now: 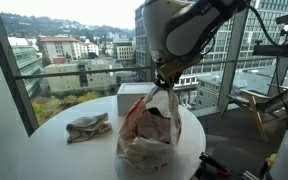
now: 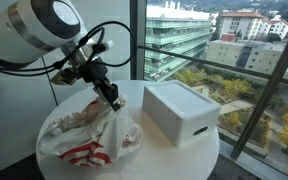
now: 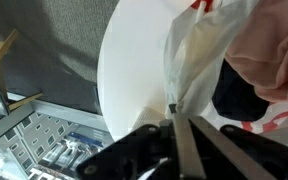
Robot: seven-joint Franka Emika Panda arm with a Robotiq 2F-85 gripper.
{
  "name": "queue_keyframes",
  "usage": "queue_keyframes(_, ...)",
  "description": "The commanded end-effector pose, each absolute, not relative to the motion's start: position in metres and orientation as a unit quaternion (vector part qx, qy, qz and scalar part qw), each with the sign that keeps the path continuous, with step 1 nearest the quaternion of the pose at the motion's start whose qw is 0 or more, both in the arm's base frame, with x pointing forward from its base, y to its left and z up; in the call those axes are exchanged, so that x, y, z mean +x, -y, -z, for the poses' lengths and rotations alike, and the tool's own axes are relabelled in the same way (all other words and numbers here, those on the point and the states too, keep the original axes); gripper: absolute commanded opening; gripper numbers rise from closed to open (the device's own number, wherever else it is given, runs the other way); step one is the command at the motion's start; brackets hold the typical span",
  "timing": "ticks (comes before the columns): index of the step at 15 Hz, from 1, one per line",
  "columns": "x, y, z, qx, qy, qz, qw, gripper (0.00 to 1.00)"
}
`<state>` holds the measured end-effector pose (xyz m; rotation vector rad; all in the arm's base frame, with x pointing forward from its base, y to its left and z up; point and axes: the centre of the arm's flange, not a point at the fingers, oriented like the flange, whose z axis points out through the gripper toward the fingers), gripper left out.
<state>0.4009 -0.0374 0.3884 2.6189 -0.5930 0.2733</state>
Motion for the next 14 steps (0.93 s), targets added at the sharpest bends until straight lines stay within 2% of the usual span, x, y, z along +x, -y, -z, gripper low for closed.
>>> queue_keyframes(1,0.383,0.018,-0.444,0.929,0.209,-0.190,0.238,0.00)
queue_keyframes(4,0.384,0.018,-0.448,0.929,0.210,-0.197,0.231,0.00)
queue_keyframes(5,0.385,0.021,-0.443,0.932,0.211,-0.188,0.226,0.17)
queue_keyframes(6,0.385,0.023,-0.439,0.936,0.213,-0.177,0.219,0.29)
queue_keyframes(14,0.363,0.032,-0.427,0.983,0.161,-0.058,0.065,0.88)
